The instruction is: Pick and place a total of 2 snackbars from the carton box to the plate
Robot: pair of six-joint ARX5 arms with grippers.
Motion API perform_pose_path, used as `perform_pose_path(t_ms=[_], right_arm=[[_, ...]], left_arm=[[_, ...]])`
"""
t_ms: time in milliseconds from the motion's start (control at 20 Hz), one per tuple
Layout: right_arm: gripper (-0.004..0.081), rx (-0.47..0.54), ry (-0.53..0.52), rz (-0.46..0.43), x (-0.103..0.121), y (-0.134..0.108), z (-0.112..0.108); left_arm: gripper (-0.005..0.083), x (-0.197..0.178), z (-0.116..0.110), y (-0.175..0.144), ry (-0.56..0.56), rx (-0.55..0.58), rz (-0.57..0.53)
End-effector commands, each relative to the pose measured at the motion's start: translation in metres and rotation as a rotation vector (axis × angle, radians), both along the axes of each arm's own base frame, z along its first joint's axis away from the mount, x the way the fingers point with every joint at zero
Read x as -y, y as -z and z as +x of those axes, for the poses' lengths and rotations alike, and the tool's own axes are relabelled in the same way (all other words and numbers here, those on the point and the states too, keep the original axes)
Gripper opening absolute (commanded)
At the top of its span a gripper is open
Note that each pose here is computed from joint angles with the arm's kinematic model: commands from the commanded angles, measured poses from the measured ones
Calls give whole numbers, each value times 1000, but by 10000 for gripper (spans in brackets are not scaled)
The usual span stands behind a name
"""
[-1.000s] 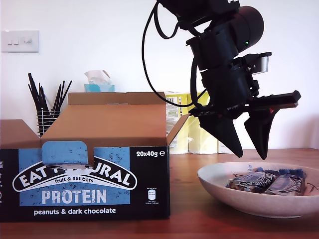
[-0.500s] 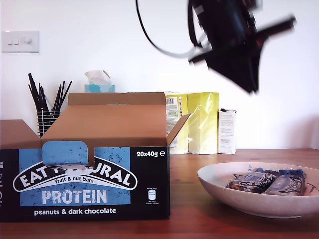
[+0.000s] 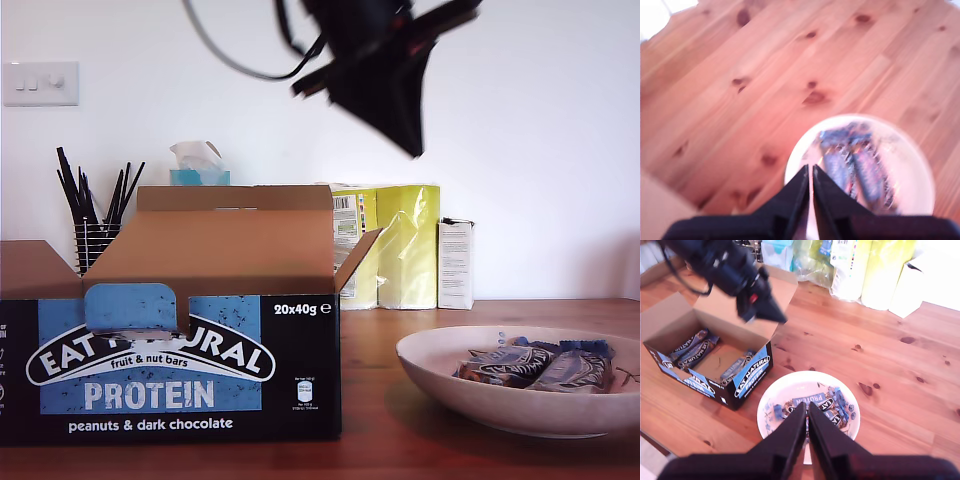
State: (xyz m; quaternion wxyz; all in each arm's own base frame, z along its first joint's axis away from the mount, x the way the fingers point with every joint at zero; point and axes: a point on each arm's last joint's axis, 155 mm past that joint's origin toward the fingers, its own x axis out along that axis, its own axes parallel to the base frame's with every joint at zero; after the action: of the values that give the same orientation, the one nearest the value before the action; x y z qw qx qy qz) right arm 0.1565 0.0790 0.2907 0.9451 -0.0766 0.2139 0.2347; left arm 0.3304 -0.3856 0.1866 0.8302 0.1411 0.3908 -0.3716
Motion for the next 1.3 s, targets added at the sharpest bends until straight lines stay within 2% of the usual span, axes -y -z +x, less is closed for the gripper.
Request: perform_pose_path(t_ms=[0, 150, 350, 550, 650, 950, 1250], right_arm=[[-13, -11, 13, 1, 0, 8, 4], [-13, -2, 50, 49, -2, 15, 20], [-13, 61, 86, 116, -11, 18, 54], [-13, 89, 184, 98, -1, 33, 94], [-13, 116, 224, 100, 8, 33, 107], [-13, 173, 226, 130, 22, 21, 109], [-13, 192, 166, 156, 15, 18, 92]], left_arm=[[-24, -12, -4, -25, -3, 68, -66], [-24, -46, -3, -36, -54, 127, -127], [-24, -91, 2, -49, -131, 215, -206], [-24, -140, 9, -51, -229, 279, -245], [-24, -165, 11, -49, -279, 302, -254], [-24, -236, 1, -41, -406, 361, -283], [-24, -290, -31, -45, -497, 458, -330]])
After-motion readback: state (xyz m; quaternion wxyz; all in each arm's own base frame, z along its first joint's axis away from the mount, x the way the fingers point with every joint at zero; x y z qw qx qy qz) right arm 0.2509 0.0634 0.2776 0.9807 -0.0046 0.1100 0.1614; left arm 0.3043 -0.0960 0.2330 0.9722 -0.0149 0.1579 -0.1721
